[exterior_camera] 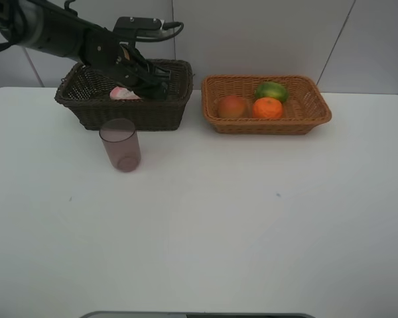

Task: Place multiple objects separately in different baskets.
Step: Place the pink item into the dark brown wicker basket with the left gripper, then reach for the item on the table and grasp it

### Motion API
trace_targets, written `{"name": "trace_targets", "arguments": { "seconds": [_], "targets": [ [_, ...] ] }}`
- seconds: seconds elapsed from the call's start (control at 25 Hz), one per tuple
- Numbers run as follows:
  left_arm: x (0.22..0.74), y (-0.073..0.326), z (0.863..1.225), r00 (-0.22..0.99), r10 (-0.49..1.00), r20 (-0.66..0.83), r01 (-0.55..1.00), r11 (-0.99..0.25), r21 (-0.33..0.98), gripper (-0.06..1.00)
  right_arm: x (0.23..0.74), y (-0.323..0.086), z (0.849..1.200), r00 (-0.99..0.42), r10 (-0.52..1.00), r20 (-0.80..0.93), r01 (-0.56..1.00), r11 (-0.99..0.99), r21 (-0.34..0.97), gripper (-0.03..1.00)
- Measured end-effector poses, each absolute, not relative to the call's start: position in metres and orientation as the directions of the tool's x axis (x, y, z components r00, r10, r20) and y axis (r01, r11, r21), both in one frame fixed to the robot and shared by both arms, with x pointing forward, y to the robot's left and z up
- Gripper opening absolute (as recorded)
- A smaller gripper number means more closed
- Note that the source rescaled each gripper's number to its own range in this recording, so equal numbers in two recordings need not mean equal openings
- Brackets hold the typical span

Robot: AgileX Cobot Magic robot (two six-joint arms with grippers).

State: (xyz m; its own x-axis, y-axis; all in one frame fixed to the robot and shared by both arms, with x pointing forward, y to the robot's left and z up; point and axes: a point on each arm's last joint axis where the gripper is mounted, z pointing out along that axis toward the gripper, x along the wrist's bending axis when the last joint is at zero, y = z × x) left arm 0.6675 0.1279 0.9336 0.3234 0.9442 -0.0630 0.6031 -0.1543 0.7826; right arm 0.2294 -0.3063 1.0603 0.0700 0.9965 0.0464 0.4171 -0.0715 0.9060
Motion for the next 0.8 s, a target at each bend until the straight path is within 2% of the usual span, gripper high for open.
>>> {"name": "trace_targets", "arguments": {
  "seconds": [0.08,0.2,0.28,0.52,0.8],
  "targets": [
    [0.668,0.128,0.934,0.323,0.944,-0.063,0.602,-0.154,0.783,0.61,0.229,-0.306,1.060,0.070,0.996,0.046,0.417,-0.072,0.906,0.83],
    [0.670,0.127,0.938,0.322,0.945,-0.063,0.596,-0.151,0.788,0.87,0.229,-0.306,1.060,0.070,0.996,0.046,0.417,-0.072,0.906,0.83],
    [0.670,0.127,0.943,0.321,0.945,-0.063,0.595,-0.150,0.789,0.96,0.229,-0.306,1.060,0.070,0.996,0.046,0.417,-0.072,0.906,0.83],
    [0.662,0.131,0.985,0.316,0.947,-0.060,0.561,-0.135,0.817,0.99,0.229,-0.306,1.060,0.070,0.996,0.046,0.417,-0.072,0.906,0.83],
    [0.632,0.140,1.025,0.293,0.956,-0.019,0.664,-0.189,0.724,0.99,0.229,-0.306,1.060,0.070,0.996,0.046,0.417,-0.072,0.906,0.83]
  ]
}}
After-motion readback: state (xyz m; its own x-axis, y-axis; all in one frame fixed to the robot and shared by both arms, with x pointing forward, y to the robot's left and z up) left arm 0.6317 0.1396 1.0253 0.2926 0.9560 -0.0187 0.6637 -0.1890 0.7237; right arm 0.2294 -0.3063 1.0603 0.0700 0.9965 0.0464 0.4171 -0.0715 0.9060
